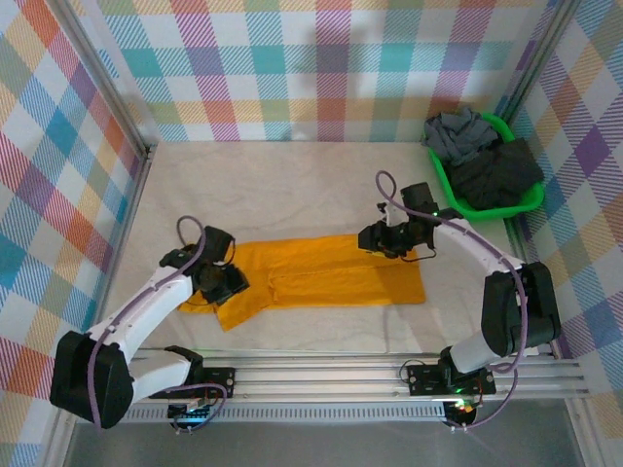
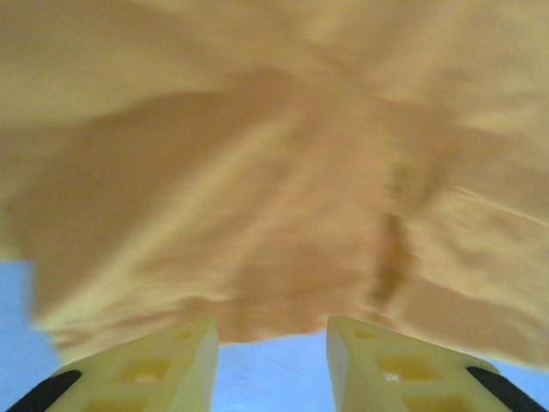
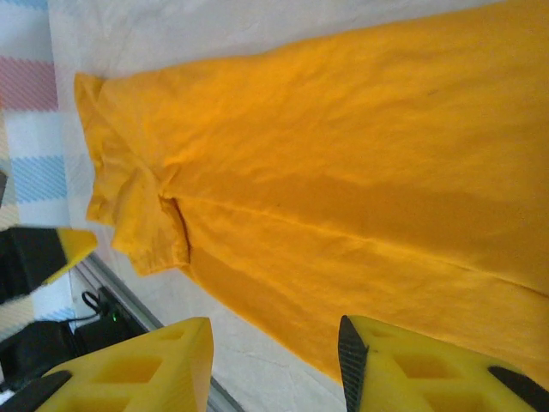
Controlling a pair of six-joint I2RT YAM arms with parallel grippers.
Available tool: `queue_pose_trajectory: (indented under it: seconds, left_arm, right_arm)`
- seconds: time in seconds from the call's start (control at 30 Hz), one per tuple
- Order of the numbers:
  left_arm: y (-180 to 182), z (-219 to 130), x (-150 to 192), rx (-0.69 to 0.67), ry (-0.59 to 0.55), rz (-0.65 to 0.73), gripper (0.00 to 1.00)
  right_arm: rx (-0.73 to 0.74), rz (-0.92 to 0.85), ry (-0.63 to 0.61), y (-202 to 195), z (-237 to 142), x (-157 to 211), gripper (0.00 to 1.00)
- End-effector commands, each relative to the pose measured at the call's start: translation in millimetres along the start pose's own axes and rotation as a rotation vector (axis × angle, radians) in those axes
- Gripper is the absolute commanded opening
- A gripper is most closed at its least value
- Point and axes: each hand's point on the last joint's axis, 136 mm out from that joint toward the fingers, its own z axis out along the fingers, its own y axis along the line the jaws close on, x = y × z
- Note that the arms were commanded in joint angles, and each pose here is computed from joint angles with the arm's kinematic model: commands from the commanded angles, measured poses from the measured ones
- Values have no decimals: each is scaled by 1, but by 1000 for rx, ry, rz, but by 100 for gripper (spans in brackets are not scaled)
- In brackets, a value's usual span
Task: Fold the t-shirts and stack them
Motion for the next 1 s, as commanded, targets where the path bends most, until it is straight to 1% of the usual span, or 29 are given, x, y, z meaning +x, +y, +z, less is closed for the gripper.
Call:
queue_pose_trajectory:
  seconds: [0.0,0.1,0.17,0.33,0.47,0.57,0.67,0.73,0.83,0.9,0.97]
  left_arm:
    - [51,5,10,-132,35,-129,40]
    - [53,5,-7,-83,-19,-168,42]
    - [51,10,-14,-44,-30,-180,43]
    - [59,24,-14,-83,-9,-173,43]
    - [51,31,-19,-42,-16,-175,42]
    - [48,33,-21,-29,-14,-179,40]
    - [45,29,-23,-14,-26,-176,34]
    - [44,27,-24,-11,-34,-175,28]
    - [43,24,-26,-11,-40,-174,15]
    - [43,21,-28,-16,-52,-177,8]
    - [45,15,-31,-27,-70,-178,4]
  right_arm:
    - [-60,-82,23,23,0,8,44]
    - [-66,-83,41,26,7,12,44]
    - [-69,-83,45,28,9,11,43]
    - [-61,-99,45,31,8,7,43]
    - [-60,-94,47,30,8,7,43]
    - [-56,-87,46,28,10,6,43]
    - [-52,-84,44,27,10,6,43]
    - [-49,-78,45,26,11,6,43]
    - [-46,-75,44,25,12,5,43]
    - [-45,-75,43,25,12,4,43]
    - [-44,-75,43,25,13,4,43]
